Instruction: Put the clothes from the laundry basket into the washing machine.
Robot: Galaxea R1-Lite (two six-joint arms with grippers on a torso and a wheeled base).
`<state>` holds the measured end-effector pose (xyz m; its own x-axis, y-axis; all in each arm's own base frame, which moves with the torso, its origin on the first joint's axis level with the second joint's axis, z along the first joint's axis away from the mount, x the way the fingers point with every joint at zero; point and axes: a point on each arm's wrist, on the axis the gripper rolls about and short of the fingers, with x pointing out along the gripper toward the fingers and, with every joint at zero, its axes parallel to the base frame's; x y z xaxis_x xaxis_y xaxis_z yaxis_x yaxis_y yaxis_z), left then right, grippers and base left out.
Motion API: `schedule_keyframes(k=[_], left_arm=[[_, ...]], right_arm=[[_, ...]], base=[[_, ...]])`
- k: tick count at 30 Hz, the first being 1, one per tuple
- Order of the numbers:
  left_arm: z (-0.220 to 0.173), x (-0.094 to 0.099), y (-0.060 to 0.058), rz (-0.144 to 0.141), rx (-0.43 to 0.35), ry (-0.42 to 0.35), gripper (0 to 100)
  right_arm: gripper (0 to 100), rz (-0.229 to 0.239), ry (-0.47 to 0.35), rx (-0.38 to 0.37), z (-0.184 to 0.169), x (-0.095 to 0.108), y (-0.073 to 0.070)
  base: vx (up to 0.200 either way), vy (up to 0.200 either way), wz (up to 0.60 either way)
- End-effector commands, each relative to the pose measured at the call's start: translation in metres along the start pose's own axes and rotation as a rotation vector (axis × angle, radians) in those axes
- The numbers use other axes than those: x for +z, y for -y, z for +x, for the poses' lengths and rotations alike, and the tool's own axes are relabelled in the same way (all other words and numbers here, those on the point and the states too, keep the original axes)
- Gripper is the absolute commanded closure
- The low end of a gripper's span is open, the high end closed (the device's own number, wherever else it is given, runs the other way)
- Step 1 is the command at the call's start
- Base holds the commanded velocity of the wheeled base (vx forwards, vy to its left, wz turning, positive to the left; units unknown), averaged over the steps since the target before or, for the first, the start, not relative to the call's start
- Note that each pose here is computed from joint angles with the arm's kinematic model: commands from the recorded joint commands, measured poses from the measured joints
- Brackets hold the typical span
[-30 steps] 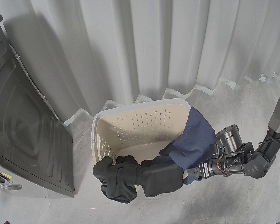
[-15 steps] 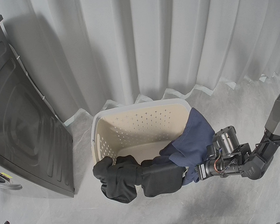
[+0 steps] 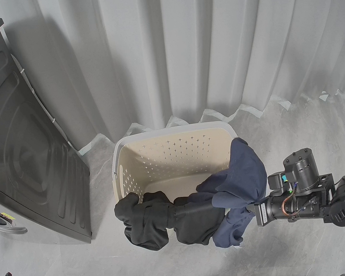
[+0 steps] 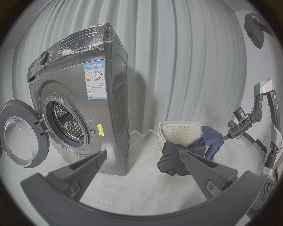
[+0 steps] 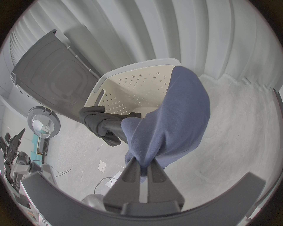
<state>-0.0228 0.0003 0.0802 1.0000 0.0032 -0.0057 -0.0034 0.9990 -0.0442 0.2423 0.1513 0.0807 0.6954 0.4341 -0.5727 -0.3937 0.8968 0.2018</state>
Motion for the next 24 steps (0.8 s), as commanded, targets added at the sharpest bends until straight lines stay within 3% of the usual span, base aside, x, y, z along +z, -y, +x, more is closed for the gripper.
schedule_keyframes(k=[1, 5, 6, 13, 16, 24], left_arm=[[0.000, -0.004, 0.000, 0.000, 0.000, 0.000, 0], [0.000, -0.004, 0.000, 0.000, 0.000, -0.002, 0], [0.000, -0.004, 0.000, 0.000, 0.000, 0.000, 0], [0.000, -0.004, 0.000, 0.000, 0.000, -0.002, 0], [0.000, -0.004, 0.000, 0.000, 0.000, 0.000, 0], [0.000, -0.004, 0.000, 0.000, 0.000, -0.002, 0]], right_arm=[[100, -0.004, 0.034, 0.019, -0.023, -0.001, -0.003], [100, -0.004, 0.015, 0.012, -0.021, -0.005, -0.001], [0, -0.002, 0.010, 0.009, -0.018, -0.006, -0.001], [0, 0.014, -0.057, -0.027, -0.002, -0.017, 0.007], [0, 0.021, -0.077, -0.075, 0.008, -0.020, 0.016], [0, 0.047, -0.050, -0.117, 0.041, -0.013, 0.032]], base=[[0.000, 0.000, 0.00], [0.000, 0.000, 0.00], [0.000, 0.000, 0.00], [0.000, 0.000, 0.00], [0.000, 0.000, 0.00], [0.000, 0.000, 0.00]])
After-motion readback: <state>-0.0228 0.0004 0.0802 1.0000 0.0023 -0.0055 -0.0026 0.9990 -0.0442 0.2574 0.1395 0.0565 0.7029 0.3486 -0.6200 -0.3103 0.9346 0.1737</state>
